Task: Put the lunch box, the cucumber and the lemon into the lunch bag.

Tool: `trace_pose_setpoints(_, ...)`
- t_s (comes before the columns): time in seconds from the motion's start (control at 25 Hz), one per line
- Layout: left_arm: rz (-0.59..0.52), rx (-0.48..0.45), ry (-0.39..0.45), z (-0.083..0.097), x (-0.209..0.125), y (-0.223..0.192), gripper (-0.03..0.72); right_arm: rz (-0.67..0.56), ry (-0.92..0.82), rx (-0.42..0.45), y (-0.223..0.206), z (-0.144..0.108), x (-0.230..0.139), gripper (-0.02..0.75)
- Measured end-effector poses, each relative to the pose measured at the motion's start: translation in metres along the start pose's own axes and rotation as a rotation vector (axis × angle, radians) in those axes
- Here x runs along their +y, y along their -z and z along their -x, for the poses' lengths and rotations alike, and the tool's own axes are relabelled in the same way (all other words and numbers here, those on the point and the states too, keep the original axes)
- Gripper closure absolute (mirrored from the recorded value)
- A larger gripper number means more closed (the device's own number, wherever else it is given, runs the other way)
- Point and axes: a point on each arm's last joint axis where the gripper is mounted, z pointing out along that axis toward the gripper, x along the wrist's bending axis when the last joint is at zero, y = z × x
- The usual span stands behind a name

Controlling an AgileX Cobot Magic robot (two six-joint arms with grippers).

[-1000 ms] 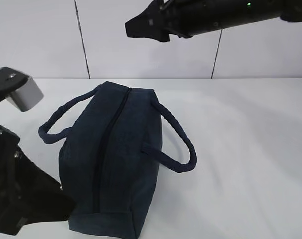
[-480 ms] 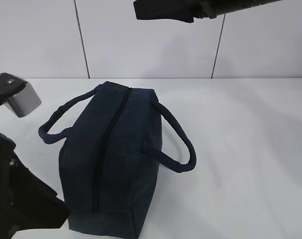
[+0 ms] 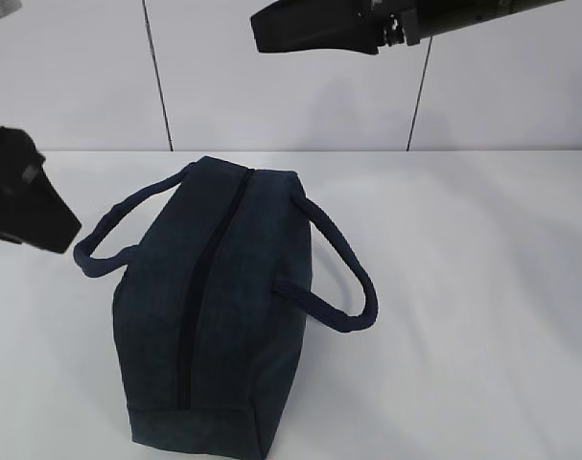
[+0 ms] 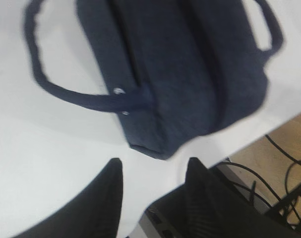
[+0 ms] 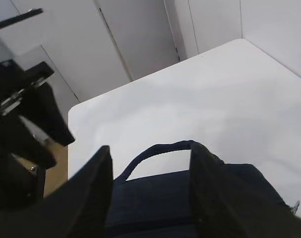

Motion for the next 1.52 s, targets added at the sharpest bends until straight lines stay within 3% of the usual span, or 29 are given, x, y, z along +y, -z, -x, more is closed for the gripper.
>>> trace_pose_setpoints(0.16,-0.04,0.036,0.028,-0.011,0.03,-0.006,0.387,-0.004,-0.011,0.016,0.01,0.005,-0.002,0.375)
trace_pose_setpoints(0.6,-0.139,0.019,-0.049,-0.009,0.105,-0.065,0.388,0.015,-0.068,-0.051,0.065,0.037,-0.011,0.375)
trace_pose_setpoints(0.92,-0.224,0.003,-0.03,-0.014,0.12,-0.113,0.389,0.022,-0.135,-0.07,0.072,0.041,-0.013,0.374)
trace_pose_setpoints(1.04,-0.234,0.001,-0.034,-0.015,0.12,-0.117,0.389,0.02,-0.069,-0.07,0.072,0.041,-0.013,0.374)
trace_pose_setpoints(1.24,-0.234,-0.006,-0.075,-0.014,0.12,-0.117,0.392,0.009,0.236,-0.072,0.072,0.041,-0.013,0.374)
trace_pose_setpoints(1.52,-0.235,-0.011,-0.121,-0.015,0.12,-0.118,0.436,-0.009,0.485,-0.197,0.073,0.052,-0.011,0.374)
